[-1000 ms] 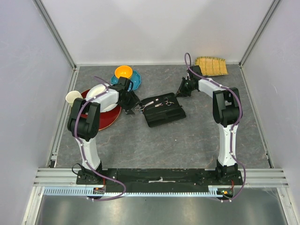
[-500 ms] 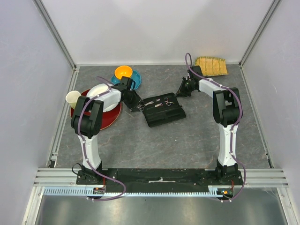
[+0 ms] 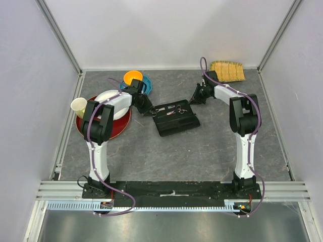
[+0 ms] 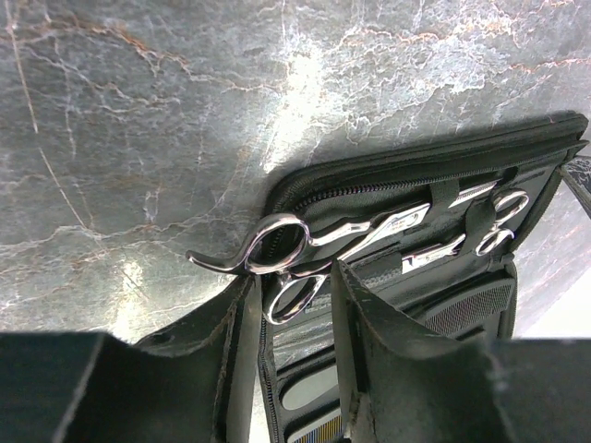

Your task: Sort the hair-cutting tools

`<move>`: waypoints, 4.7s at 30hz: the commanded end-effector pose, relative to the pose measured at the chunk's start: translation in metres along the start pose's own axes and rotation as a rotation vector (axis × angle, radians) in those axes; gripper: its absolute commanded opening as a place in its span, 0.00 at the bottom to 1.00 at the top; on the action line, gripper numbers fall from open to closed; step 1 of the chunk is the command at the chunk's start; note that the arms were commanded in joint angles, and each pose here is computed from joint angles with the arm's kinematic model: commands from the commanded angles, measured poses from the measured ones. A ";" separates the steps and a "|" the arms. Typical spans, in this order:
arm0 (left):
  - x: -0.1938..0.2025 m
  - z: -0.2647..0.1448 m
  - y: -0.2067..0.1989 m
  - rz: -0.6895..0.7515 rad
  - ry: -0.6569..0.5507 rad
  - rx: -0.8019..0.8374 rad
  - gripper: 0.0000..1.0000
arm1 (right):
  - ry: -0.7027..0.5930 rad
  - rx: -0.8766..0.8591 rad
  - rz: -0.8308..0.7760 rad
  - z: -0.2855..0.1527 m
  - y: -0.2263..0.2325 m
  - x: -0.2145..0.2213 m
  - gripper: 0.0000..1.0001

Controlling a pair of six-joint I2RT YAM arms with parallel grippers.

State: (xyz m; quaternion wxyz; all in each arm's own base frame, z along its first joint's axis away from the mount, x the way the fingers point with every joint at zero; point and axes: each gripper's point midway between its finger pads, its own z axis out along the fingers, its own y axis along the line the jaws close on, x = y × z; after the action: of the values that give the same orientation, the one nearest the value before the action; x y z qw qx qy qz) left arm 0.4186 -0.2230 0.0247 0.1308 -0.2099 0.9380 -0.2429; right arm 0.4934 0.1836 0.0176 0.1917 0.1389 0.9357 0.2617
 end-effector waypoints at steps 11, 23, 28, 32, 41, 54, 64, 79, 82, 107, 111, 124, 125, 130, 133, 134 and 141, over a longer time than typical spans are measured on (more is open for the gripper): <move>-0.006 -0.006 -0.043 0.034 0.029 0.139 0.37 | 0.108 0.102 0.022 0.034 -0.036 0.042 0.10; -0.010 -0.026 -0.040 0.137 -0.047 0.074 0.59 | 0.112 0.103 0.025 0.035 -0.037 0.043 0.10; -0.012 -0.035 -0.032 0.147 -0.087 0.016 0.53 | 0.120 0.107 0.026 0.036 -0.040 0.046 0.10; -0.014 -0.038 -0.032 0.152 -0.102 0.010 0.37 | 0.119 0.104 0.025 0.036 -0.039 0.045 0.10; -0.006 -0.035 -0.040 0.208 -0.082 0.014 0.30 | 0.116 0.103 0.021 0.035 -0.038 0.044 0.10; 0.002 -0.009 -0.057 0.249 -0.012 0.076 0.31 | 0.128 0.098 0.026 0.036 -0.039 0.047 0.10; 0.013 0.010 -0.048 0.273 0.052 0.072 0.39 | 0.142 0.095 0.032 0.040 -0.041 0.051 0.10; 0.021 0.022 -0.061 0.338 0.068 0.077 0.36 | 0.145 0.096 0.040 0.039 -0.041 0.054 0.10; 0.018 0.018 -0.057 0.344 0.056 0.048 0.47 | 0.141 0.099 0.038 0.038 -0.041 0.053 0.10; -0.006 -0.091 -0.015 0.391 -0.234 -0.172 0.97 | -0.211 0.007 -0.295 0.003 0.050 -0.064 0.40; 0.020 -0.085 0.011 0.392 -0.171 -0.182 0.77 | -0.195 -0.010 -0.332 0.024 0.058 -0.057 0.36; 0.119 -0.057 0.071 0.358 0.107 -0.093 0.50 | -0.076 0.040 -0.324 0.038 0.024 -0.001 0.27; 0.126 -0.055 0.067 0.377 0.123 -0.065 0.50 | -0.068 0.044 -0.316 0.035 0.022 0.004 0.26; 0.150 -0.052 0.041 0.447 0.184 0.091 0.50 | -0.021 0.089 -0.247 0.013 0.005 0.034 0.25; 0.161 -0.052 0.027 0.480 0.207 0.165 0.51 | 0.012 0.078 -0.200 0.000 0.005 0.053 0.25; 0.162 -0.052 0.024 0.482 0.209 0.184 0.52 | 0.020 0.081 -0.188 -0.003 0.005 0.059 0.24; 0.132 -0.075 -0.022 0.511 0.059 0.274 0.56 | 0.096 0.042 -0.124 -0.032 0.007 0.107 0.20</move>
State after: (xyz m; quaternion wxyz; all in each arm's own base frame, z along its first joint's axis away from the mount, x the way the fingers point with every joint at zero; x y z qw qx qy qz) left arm 0.2431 -0.2468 0.0272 0.0854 0.0319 0.9556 -0.2802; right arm 0.4444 0.2056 0.0216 0.2407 0.0592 0.9425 0.2241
